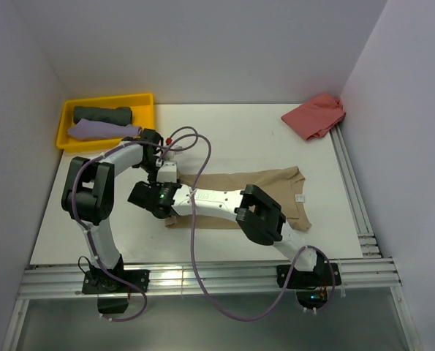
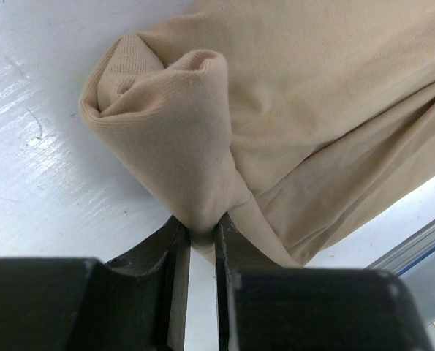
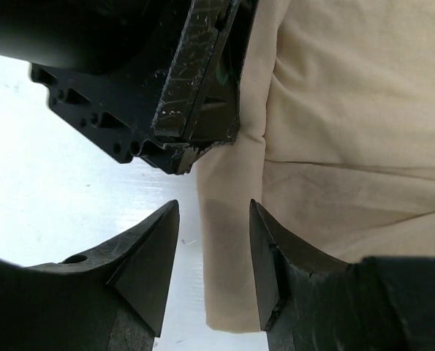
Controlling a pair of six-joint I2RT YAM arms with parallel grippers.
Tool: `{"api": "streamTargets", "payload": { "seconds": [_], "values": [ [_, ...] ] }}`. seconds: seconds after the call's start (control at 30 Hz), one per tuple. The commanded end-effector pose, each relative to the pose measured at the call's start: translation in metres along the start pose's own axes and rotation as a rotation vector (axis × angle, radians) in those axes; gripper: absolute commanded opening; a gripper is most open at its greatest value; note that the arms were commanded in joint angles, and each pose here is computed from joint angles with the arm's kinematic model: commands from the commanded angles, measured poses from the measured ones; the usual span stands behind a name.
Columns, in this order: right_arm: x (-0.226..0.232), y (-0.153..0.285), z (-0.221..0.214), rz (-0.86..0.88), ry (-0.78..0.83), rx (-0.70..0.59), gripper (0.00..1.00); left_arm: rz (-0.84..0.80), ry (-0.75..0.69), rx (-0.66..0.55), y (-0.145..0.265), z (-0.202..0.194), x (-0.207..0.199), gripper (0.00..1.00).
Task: Roll the t-shirts
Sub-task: Roll the tshirt
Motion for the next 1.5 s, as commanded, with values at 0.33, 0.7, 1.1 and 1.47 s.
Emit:
{"api": "streamTargets", "payload": {
  "seconds": [0.33,0.7,1.1,1.47],
  "values": [
    [0.0,-0.024,-0.021,-0.054,0.047,-0.002,0.49,0.014,-0.033,-0.025,0.006,0.01,-0.003,0.08],
    [-0.016,-0.032,-0.046,-0.126,0.079,0.094,0.47,0.016,-0.041,-0.032,0.007,0.013,-0.002,0.2],
    [-0.02,-0.033,-0.048,-0.038,0.003,0.159,0.1,-0.069,-0.054,-0.145,0.04,0.044,-0.008,0.61],
    [-0.033,-0.018,-0.005,0.531,-0.412,0.281,0.0,-0.063,0.017,-0.301,0.091,0.041,0.017,0.75]
  ]
}}
Point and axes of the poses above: each gripper's point midway between its finger pads, its own y axis back along the fingers, its own x axis along the line the jaws close on, z = x × y, the point moved 9 cm from there along y, back along the fingers, and after that the axes turned 7 degrees about -y, right-handed, at the moved point
